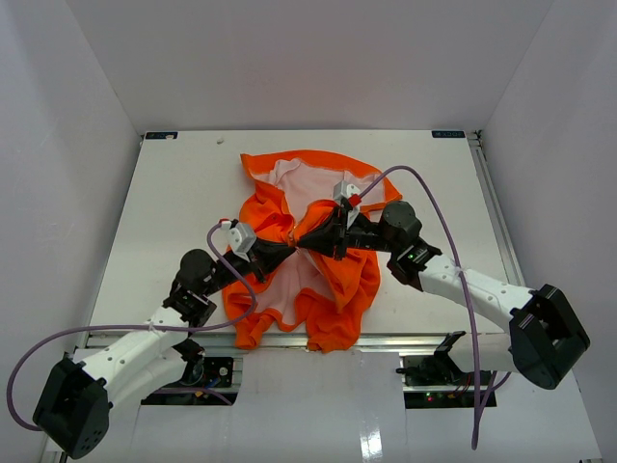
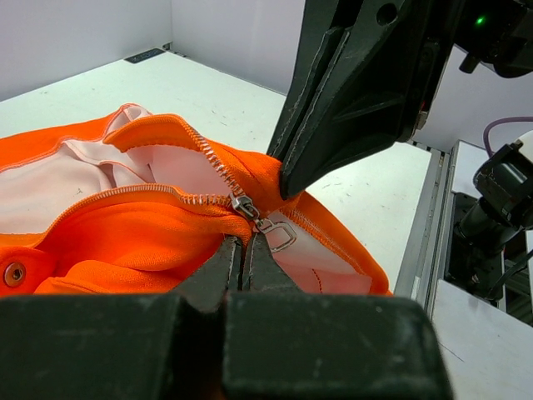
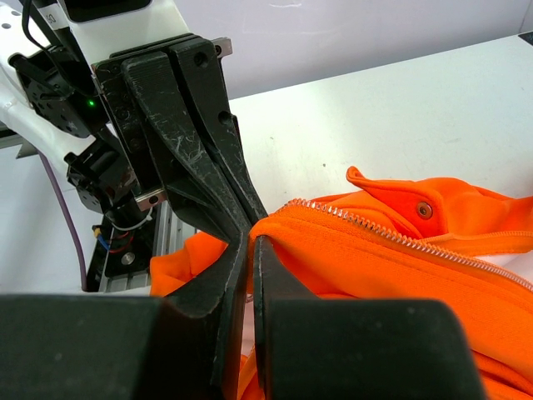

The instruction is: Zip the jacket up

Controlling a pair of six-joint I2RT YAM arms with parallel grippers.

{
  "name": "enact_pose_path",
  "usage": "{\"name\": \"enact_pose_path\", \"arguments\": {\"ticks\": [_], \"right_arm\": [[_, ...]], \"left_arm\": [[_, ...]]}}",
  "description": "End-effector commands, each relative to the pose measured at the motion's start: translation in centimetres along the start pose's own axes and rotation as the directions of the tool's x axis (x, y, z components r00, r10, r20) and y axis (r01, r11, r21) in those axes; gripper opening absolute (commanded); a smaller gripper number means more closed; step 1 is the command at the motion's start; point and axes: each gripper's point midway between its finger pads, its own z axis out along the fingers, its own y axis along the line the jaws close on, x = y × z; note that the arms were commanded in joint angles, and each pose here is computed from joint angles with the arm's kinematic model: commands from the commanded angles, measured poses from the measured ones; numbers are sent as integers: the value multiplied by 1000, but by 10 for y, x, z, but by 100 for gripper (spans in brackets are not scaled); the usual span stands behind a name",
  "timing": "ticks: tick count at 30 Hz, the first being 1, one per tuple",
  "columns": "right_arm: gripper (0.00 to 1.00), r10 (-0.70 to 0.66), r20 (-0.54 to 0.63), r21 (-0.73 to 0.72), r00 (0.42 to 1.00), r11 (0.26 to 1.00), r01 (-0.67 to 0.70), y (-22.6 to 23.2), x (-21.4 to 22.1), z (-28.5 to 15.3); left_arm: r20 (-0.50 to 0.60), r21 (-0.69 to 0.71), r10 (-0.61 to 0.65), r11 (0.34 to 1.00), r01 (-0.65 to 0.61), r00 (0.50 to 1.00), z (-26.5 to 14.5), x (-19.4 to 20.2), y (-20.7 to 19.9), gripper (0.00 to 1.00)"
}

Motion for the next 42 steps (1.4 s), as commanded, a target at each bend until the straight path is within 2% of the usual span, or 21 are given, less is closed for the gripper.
{"name": "enact_pose_path", "arguments": {"ticks": [1,6,11,13,15,16,20,24,26,29,33,35,37,38,42], "right_arm": [[8,-116,115,6,987,993,116,-2,-48,8],[8,-98,102,34,990,995,95,-6,-42,6],[8,-68,56,34,996,997,66,-10,-27,8],[12,-58,44,36,997,998,56,-11,-23,8],[22,-50,27,42,998,998,49,-13,-20,9],[22,-42,18,44,999,998,41,-13,-17,8],[41,-30,-22,77,999,997,32,-18,-8,4],[56,-38,-130,256,991,964,71,-50,-1,-5],[61,-113,-188,379,976,908,178,-72,-17,-19],[64,-197,-235,429,952,858,283,-79,-37,-32],[66,-303,-258,417,917,821,389,-78,-47,-38],[76,-383,-305,371,872,795,479,-71,-33,-37],[79,-461,-326,354,825,750,559,-64,-27,-37],[79,-522,-288,363,803,716,596,-57,-39,-37],[80,-652,-211,293,728,668,684,-23,-12,-37]], "left_arm": [[-17,179,3,984,0,1000,-2,-1,-35,0],[8,120,-19,993,18,1000,-5,-6,-28,0],[-37,98,-60,993,63,998,-2,-6,-25,0],[-55,96,-84,991,89,995,-1,-3,-25,0],[-81,75,-115,990,121,990,0,2,-23,0],[-88,66,-124,989,130,988,-1,4,-22,0],[-128,-13,-200,980,200,972,-3,11,-14,0],[-159,-67,-265,964,258,951,0,15,-8,0],[-189,-109,-315,948,298,930,2,23,-3,0],[-222,-162,-359,930,329,906,1,38,3,0],[-211,-193,-410,908,373,888,-1,41,6,0],[-208,-197,-420,903,383,883,-1,39,7,0],[-209,-194,-428,899,392,879,-1,37,6,0],[-213,-195,-434,897,397,876,-1,37,6,0],[-208,-186,-452,889,418,868,0,33,6,0]]}}
